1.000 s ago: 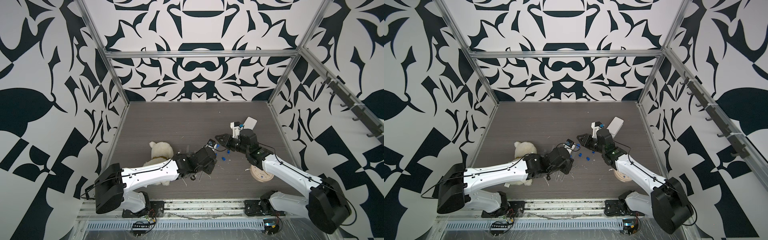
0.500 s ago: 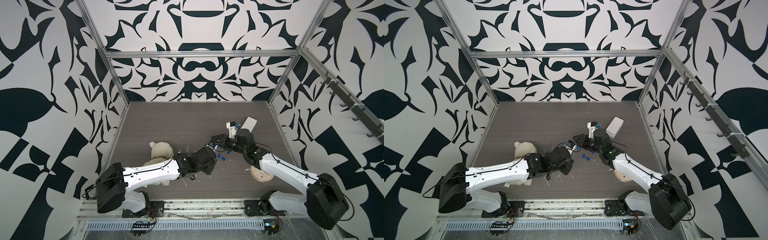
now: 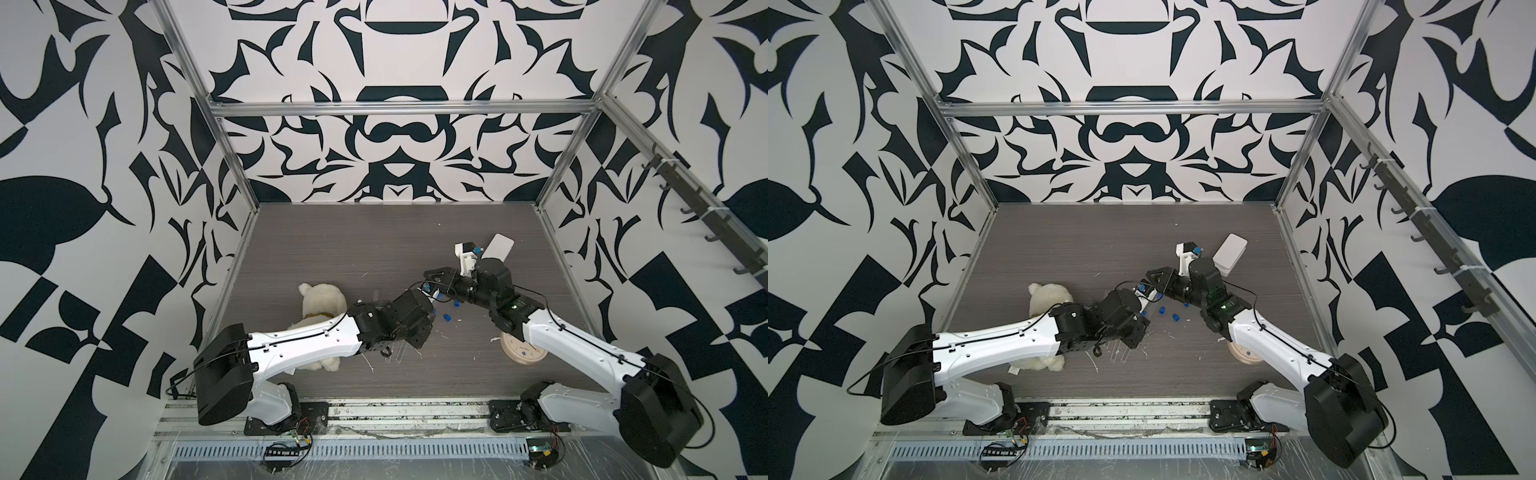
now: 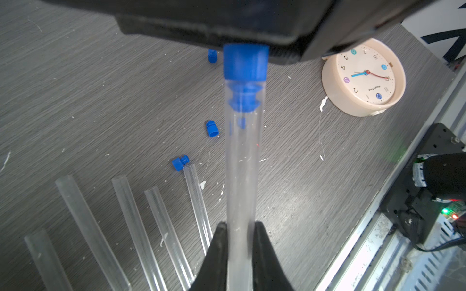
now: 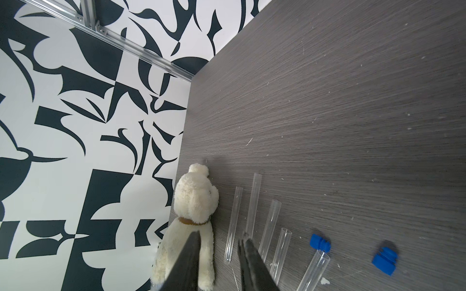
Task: Remove stoppers from test tubes
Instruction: Open the stopper on the test tube.
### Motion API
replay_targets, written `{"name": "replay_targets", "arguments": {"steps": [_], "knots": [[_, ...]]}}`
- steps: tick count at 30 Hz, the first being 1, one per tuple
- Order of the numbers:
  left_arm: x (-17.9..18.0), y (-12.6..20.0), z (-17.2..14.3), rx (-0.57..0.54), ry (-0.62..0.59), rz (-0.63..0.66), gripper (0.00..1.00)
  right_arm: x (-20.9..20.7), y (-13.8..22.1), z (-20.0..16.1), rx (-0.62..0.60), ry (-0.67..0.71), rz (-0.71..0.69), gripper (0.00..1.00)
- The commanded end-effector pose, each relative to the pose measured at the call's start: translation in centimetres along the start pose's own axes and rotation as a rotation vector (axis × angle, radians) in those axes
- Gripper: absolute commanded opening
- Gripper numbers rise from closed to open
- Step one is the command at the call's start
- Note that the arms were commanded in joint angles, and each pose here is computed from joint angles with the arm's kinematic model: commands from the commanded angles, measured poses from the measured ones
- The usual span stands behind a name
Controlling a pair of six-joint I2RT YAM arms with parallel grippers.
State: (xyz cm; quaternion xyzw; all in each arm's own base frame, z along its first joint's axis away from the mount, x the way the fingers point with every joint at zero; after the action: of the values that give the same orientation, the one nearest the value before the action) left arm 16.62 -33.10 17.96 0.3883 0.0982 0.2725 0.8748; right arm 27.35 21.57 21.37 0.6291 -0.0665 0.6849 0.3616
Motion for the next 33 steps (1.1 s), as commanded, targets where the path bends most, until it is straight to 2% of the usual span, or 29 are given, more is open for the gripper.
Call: {"name": "replay_targets", "arguments": {"steps": [1,8,33], "knots": [[0.1,0.2,0.8,-0.006,-0.011,-0.006,0.16,1.7,0.7,0.3,-0.022,0.033,0.045,0.28],[0.4,0.4,1.3,-0.022,-0.009,0.000,0.16,1.0,0.7,0.0,-0.017,0.029,0.028,0.27],[0.7,0.1,1.3,-0.017,0.003,0.002,0.16,0.3,0.7,0.0,-0.030,0.032,0.009,0.10]]}}
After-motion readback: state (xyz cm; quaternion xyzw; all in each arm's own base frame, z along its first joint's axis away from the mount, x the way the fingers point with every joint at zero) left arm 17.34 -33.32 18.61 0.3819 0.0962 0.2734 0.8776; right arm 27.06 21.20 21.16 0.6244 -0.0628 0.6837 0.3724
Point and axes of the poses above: each gripper's point midway between its finger pads, its own y axis back along the fingers, its own x axis along the line the jaws close on, z = x × y, the point moved 4 cm from there along y, back along the fingers, and after that the axes turned 15 degrees about -y, right-handed, at the moved point
